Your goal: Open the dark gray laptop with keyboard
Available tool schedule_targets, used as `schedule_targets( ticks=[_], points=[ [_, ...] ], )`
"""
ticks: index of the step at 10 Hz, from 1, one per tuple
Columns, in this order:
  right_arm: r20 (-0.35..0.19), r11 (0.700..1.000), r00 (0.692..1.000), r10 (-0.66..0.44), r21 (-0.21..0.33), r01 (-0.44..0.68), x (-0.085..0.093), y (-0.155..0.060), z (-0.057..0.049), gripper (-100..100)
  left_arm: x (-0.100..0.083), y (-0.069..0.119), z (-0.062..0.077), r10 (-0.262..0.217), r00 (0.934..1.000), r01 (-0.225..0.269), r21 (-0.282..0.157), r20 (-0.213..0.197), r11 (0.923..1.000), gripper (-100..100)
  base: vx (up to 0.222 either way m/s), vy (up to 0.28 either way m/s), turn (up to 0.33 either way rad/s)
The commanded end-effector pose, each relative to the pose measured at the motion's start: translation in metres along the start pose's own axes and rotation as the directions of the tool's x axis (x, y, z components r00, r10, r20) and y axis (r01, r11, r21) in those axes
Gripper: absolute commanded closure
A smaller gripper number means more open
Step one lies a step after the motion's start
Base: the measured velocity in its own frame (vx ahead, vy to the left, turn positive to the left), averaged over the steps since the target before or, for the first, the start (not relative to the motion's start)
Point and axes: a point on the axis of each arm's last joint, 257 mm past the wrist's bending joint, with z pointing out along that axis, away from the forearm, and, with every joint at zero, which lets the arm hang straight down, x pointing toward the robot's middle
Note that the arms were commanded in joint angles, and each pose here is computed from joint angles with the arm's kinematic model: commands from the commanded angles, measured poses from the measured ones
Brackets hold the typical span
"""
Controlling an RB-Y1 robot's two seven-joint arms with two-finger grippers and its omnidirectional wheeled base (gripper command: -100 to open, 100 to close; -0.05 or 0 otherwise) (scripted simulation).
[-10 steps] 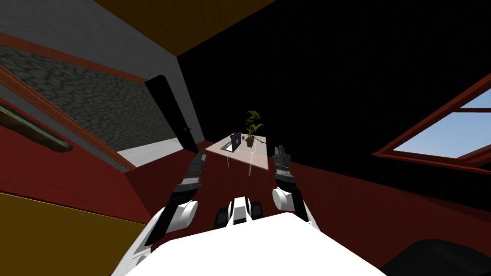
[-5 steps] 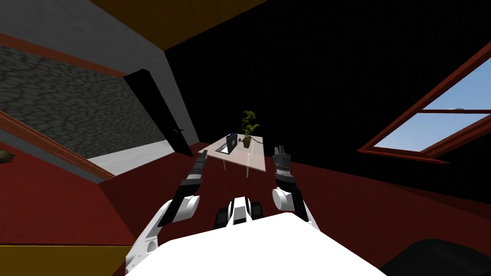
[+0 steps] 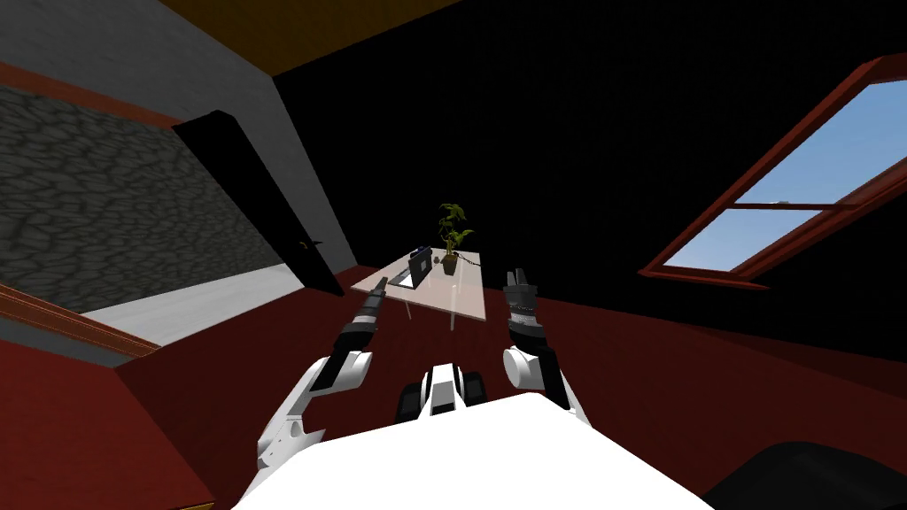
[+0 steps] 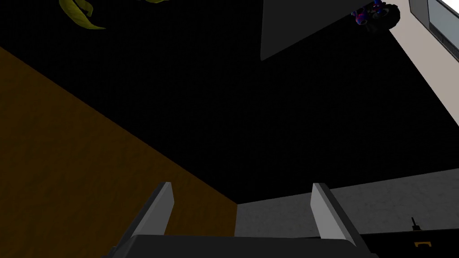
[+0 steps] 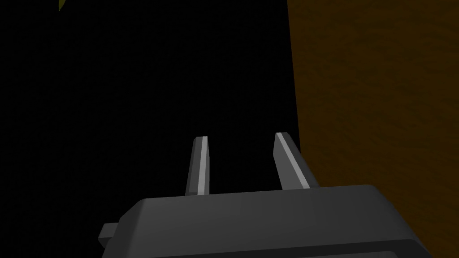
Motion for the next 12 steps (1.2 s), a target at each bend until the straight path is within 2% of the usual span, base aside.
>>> schedule_targets(
  ticks=[1, 4, 6, 11, 12],
  points=[
    [0.0, 1.0, 1.0, 0.0, 0.0, 0.0, 0.0, 0.0, 0.0, 0, 0.002, 0.025, 0.009, 0.052, 0.9984, -0.053, -0.061, -0.021, 0.9967, -100, 0.083, -0.042, -0.135],
    [0.0, 1.0, 1.0, 0.0, 0.0, 0.0, 0.0, 0.0, 0.0, 0, -0.001, 0.048, 0.018, 0.107, 0.9933, -0.111, -0.114, -0.045, 0.9872, -100, 0.063, -0.026, -0.1],
    [0.0, 1.0, 1.0, 0.0, 0.0, 0.0, 0.0, 0.0, 0.0, 0, -0.005, 0.063, 0.025, 0.149, 0.987, -0.156, -0.15, -0.062, 0.9762, -100, 0.066, -0.029, -0.113],
    [0.0, 1.0, 1.0, 0.0, 0.0, 0.0, 0.0, 0.0, 0.0, 0, -0.02, 0.098, 0.038, 0.241, 0.9658, -0.257, -0.233, -0.097, 0.9379, -100, 0.063, -0.021, -0.094],
    [0.0, 1.0, 1.0, 0.0, 0.0, 0.0, 0.0, 0.0, 0.0, 0, -0.026, 0.108, 0.042, 0.264, 0.9588, -0.283, -0.258, -0.106, 0.9239, -100, 0.072, -0.027, -0.119]
  ],
)
